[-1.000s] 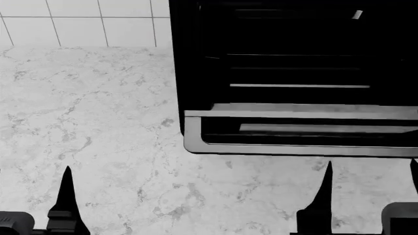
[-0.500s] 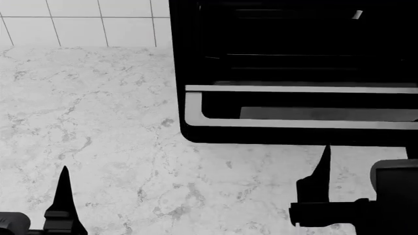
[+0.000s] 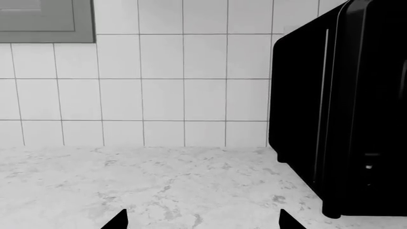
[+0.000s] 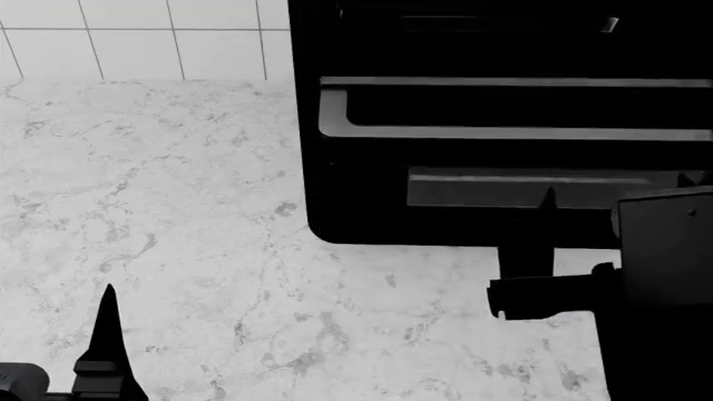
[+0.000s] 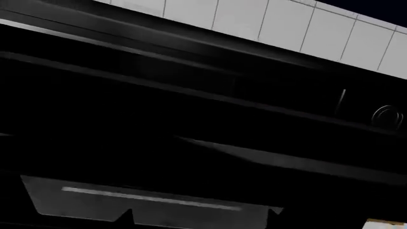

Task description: Close the toaster oven door.

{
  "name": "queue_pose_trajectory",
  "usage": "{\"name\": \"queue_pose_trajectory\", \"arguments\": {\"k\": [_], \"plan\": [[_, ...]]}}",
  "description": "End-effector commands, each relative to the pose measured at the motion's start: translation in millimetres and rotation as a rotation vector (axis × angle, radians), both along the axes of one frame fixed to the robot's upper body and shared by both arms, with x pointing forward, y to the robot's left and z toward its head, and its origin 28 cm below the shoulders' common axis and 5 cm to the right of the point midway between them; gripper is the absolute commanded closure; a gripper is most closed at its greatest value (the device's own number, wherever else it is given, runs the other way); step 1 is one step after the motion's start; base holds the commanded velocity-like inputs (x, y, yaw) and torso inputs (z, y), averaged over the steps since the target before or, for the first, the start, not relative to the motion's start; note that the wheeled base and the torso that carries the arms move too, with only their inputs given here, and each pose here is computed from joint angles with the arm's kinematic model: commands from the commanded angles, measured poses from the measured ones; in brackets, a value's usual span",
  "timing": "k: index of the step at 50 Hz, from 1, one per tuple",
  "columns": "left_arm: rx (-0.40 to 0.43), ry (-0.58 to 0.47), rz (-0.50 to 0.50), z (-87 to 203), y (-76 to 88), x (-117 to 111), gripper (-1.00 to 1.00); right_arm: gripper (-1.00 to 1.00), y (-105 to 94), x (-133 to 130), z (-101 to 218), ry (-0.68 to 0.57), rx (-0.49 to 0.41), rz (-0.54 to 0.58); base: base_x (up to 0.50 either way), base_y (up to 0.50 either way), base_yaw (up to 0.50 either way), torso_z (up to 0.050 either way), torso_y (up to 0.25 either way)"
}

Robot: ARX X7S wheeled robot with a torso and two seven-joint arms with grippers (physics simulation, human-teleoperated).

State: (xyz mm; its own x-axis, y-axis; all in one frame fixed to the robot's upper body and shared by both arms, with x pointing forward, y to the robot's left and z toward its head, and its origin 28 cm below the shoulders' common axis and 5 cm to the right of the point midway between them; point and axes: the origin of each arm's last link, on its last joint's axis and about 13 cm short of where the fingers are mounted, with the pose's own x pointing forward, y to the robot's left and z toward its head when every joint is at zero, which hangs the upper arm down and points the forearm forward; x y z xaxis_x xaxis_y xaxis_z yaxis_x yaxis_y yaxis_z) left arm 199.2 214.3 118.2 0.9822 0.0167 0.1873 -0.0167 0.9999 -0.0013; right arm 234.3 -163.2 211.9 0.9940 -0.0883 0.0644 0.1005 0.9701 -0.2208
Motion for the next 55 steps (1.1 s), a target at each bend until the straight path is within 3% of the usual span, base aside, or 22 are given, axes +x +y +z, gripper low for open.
{"name": "queue_pose_trajectory", "arguments": {"k": [1,55], "plan": [[-0.002,0.000,-0.003,0.4,0.0,-0.4,-1.00,-1.00,1.3,16.6,10.2,0.009,-0.007,0.012,0.00,0.00,0.00,0.000,0.000],[-0.010,0.001,0.000,0.5,1.9,-2.1,-1.00,-1.00,-7.4,116.4,30.4,0.101,-0.069,-0.054,0.00,0.00,0.00,0.000,0.000]]}}
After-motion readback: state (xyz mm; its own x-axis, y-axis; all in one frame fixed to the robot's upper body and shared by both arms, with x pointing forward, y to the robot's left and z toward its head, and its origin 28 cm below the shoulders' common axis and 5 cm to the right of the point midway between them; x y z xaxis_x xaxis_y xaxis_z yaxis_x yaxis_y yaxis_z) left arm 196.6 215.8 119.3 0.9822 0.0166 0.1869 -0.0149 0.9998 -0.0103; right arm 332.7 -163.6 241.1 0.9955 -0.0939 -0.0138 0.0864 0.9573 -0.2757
